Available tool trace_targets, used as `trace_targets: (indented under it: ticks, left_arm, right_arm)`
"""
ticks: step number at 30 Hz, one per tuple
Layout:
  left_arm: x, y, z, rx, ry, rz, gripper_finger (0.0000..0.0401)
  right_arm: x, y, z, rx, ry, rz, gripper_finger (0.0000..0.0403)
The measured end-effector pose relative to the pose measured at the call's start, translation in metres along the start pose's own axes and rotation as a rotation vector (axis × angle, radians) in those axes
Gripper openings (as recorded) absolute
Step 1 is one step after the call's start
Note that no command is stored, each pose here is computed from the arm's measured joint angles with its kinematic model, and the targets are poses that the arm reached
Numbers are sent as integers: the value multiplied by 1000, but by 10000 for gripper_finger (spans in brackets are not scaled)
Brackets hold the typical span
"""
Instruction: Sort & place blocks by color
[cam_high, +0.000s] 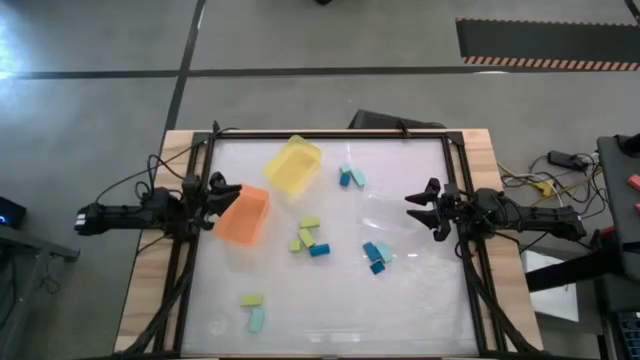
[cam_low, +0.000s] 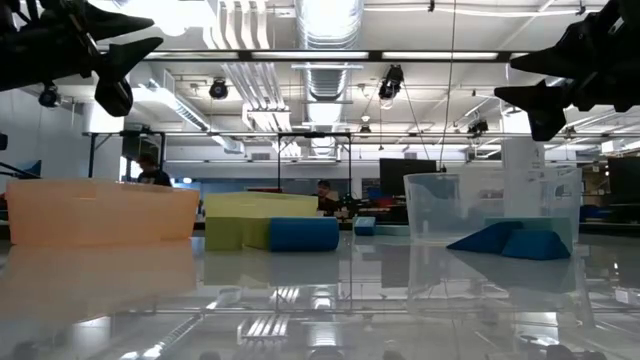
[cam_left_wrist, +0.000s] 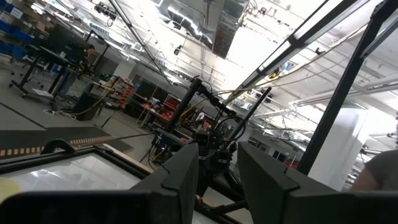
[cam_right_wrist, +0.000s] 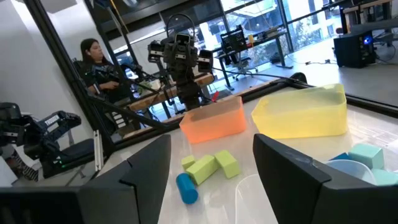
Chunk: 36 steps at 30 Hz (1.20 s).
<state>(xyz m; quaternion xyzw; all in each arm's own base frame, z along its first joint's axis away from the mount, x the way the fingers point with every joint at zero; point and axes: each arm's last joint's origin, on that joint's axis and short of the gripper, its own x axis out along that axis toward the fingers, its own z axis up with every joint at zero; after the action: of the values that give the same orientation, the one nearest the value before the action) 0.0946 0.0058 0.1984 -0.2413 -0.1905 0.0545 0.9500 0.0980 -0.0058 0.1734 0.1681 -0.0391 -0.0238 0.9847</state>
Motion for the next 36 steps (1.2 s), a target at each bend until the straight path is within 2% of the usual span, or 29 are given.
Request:
trace_targets:
  ticks: [3,8,11,13,18,26,31,36]
  left_arm:
    - [0,0,0,0,0,0,97]
    - [0,0,0,0,0,0,97]
    - [0,0,0,0,-1,0,97]
    - [0,0,0,0,-1,0,97]
    - [0,0,0,0,0,0,97]
    - [0,-1,2,-1,-18,-7,97]
    - [-1,-6,13,-31,-138,-65,97]
    - [-6,-14,30,-70,-308,-149,97]
  right_arm:
    - [0,0,0,-3,-3,-2,219]
    - [0,-5,2,-127,-47,-178,219]
    - [0,-6,2,-125,-64,-217,219]
    - [0,-6,4,-81,-84,-212,219]
    - [-1,-3,11,127,-179,-183,219]
    - [-4,2,26,153,-334,-121,219]
    - [-8,1,34,205,-471,-213,219]
    - [-12,-2,40,377,-609,-299,219]
